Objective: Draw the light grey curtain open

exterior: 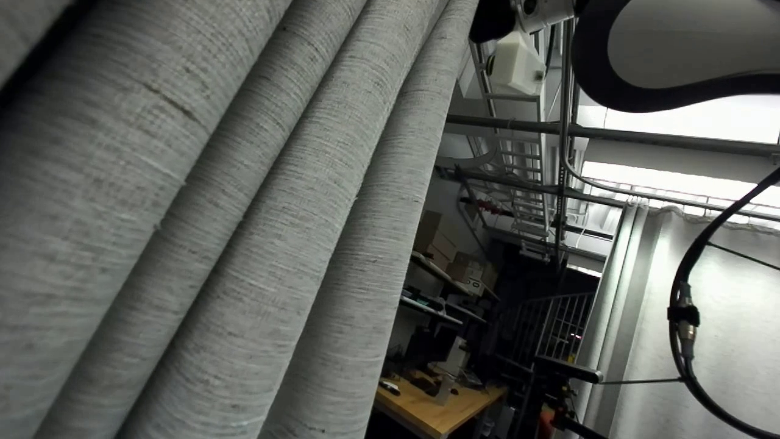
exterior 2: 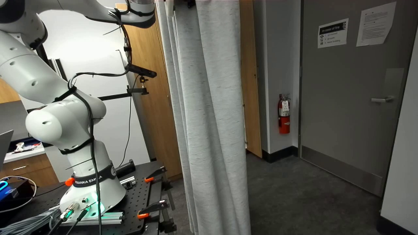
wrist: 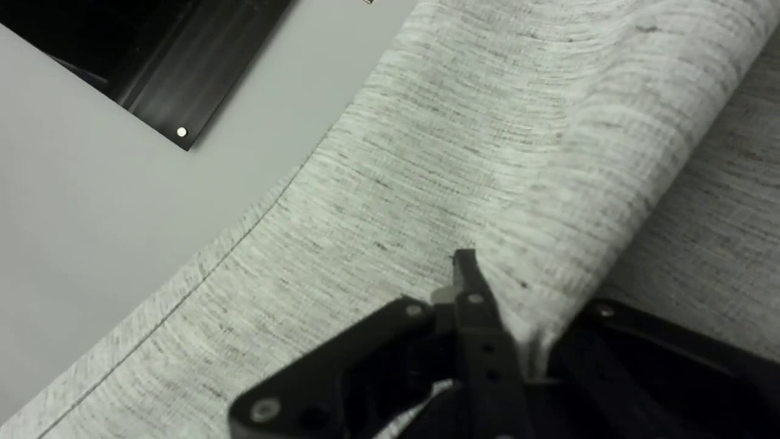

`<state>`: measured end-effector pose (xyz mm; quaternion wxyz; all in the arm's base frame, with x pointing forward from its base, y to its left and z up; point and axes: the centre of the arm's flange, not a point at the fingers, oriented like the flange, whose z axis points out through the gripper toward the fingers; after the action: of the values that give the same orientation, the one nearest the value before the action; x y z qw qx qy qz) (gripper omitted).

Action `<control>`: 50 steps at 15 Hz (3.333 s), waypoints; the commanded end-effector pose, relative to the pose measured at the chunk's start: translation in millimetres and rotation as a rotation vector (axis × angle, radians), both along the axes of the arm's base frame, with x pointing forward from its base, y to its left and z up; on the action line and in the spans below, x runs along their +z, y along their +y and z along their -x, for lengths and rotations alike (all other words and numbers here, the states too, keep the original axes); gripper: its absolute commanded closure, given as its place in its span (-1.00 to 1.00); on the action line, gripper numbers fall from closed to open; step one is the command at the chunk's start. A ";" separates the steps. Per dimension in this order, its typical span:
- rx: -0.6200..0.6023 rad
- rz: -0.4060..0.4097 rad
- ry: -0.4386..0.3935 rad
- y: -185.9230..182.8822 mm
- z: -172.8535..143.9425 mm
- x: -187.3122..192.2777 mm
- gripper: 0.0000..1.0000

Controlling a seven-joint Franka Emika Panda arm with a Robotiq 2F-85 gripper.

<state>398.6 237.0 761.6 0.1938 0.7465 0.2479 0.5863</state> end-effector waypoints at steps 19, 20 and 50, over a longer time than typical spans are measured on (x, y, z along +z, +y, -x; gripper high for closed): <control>0.135 0.358 0.131 195.0 100.4 -56.5 1.00; 0.137 0.368 0.125 198.7 103.1 -56.1 1.00; -0.138 0.496 -0.011 183.1 106.7 0.5 0.98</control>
<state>291.9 420.1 762.1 0.4119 0.6880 0.3317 0.4969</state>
